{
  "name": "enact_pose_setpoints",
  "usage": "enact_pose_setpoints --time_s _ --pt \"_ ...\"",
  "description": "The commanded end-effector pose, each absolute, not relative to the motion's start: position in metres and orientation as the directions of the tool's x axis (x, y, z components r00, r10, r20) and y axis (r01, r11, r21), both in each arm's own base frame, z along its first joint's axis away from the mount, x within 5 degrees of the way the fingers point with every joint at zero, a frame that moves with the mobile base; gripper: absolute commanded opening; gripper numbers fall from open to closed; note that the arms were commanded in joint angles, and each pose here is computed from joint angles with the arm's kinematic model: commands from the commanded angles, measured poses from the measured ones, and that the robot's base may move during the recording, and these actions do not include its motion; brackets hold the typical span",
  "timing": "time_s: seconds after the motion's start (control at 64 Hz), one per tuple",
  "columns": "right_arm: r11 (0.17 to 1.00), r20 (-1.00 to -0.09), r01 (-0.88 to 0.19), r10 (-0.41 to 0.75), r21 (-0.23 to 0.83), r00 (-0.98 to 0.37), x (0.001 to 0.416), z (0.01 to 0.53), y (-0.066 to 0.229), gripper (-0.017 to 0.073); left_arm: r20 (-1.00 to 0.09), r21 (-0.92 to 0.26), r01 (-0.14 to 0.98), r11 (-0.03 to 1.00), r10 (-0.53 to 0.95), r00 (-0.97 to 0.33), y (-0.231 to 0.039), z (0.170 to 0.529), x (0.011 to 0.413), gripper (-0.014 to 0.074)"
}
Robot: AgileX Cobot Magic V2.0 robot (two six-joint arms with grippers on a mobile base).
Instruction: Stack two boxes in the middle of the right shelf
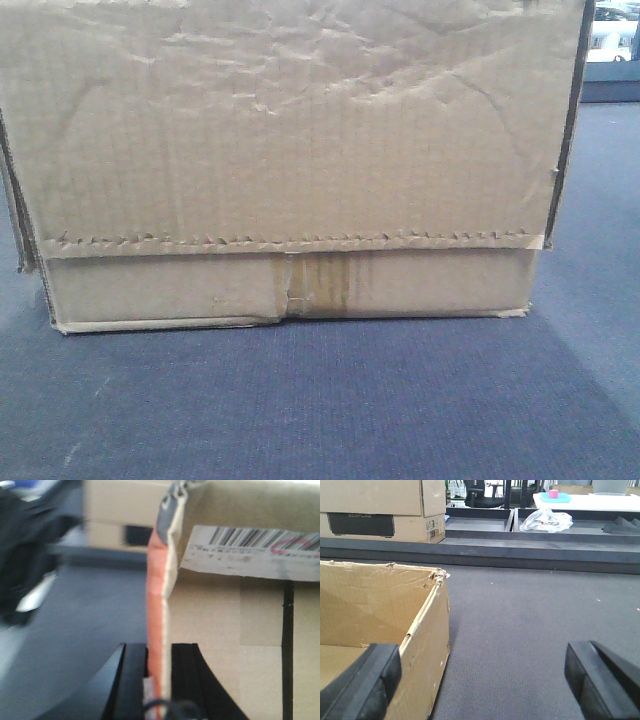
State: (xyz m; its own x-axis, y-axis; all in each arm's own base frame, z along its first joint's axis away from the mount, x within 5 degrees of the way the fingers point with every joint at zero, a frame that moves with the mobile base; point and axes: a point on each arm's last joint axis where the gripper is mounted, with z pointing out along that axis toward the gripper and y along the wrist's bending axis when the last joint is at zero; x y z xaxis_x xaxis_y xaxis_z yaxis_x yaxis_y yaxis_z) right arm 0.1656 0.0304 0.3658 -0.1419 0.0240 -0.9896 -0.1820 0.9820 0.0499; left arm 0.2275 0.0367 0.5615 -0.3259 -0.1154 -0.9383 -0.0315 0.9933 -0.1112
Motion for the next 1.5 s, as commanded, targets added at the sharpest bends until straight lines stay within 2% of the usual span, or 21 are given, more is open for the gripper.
enact_pose_setpoints --time_s 0.0,0.156,0.484,0.688,0.938,1.047,1.109,1.219,1.344,1.375,1.484 --pt "0.982 -0.992 -0.183 0.018 0.041 -0.126 0.166 0.369 0.030 0.0570 -0.945 -0.176 0.068 0.982 -0.149 -0.290 0.016 0.569 0.227 -0.0111" --pt "0.982 -0.992 -0.183 0.018 0.041 -0.126 0.166 0.369 0.030 0.0570 -0.923 -0.220 0.200 0.955 -0.138 -0.358 -0.024 0.558 0.247 -0.0111" --pt "0.982 -0.992 -0.183 0.018 0.041 -0.126 0.166 0.369 0.030 0.0570 -0.817 -0.205 0.265 0.942 -0.016 -0.576 -0.102 0.493 0.317 -0.0111" --pt "0.982 -0.992 -0.183 0.018 0.041 -0.128 0.166 0.368 0.030 0.0570 -0.723 -0.213 0.212 0.954 -0.008 -0.691 -0.117 0.445 0.360 -0.0111" --pt "0.982 -0.991 -0.183 0.018 0.042 -0.130 0.166 0.368 0.031 0.0570 -0.659 -0.236 0.207 0.949 0.000 -0.752 -0.128 0.416 0.380 -0.0103" --pt "0.982 -0.993 -0.182 0.021 0.041 -0.115 0.166 0.370 0.030 0.0570 -0.651 -0.249 0.209 0.946 -0.003 -0.759 -0.129 0.415 0.380 -0.0001" --pt "0.983 -0.995 -0.181 0.023 0.041 -0.102 0.166 0.371 0.030 0.0570 -0.650 -0.251 0.209 0.945 -0.004 -0.760 -0.129 0.415 0.380 0.0110" --pt "0.983 -0.997 -0.180 0.028 0.041 -0.075 0.166 0.373 0.030 0.0570 -0.649 -0.261 0.212 0.942 -0.009 -0.760 -0.130 0.415 0.380 0.0363" --pt "0.983 -0.997 -0.179 0.029 0.041 -0.068 0.166 0.374 0.030 0.0570 -0.664 -0.293 0.225 0.929 -0.029 -0.747 -0.131 0.424 0.374 0.0593" --pt "0.983 -0.997 -0.179 0.029 0.041 -0.072 0.166 0.374 0.030 0.0570 -0.674 -0.296 0.228 0.928 -0.033 -0.738 -0.130 0.428 0.372 0.0621" --pt "0.983 -0.996 -0.180 0.026 0.041 -0.086 0.166 0.372 0.030 0.0570 -0.719 -0.300 0.246 0.922 -0.049 -0.693 -0.126 0.449 0.358 0.0608"
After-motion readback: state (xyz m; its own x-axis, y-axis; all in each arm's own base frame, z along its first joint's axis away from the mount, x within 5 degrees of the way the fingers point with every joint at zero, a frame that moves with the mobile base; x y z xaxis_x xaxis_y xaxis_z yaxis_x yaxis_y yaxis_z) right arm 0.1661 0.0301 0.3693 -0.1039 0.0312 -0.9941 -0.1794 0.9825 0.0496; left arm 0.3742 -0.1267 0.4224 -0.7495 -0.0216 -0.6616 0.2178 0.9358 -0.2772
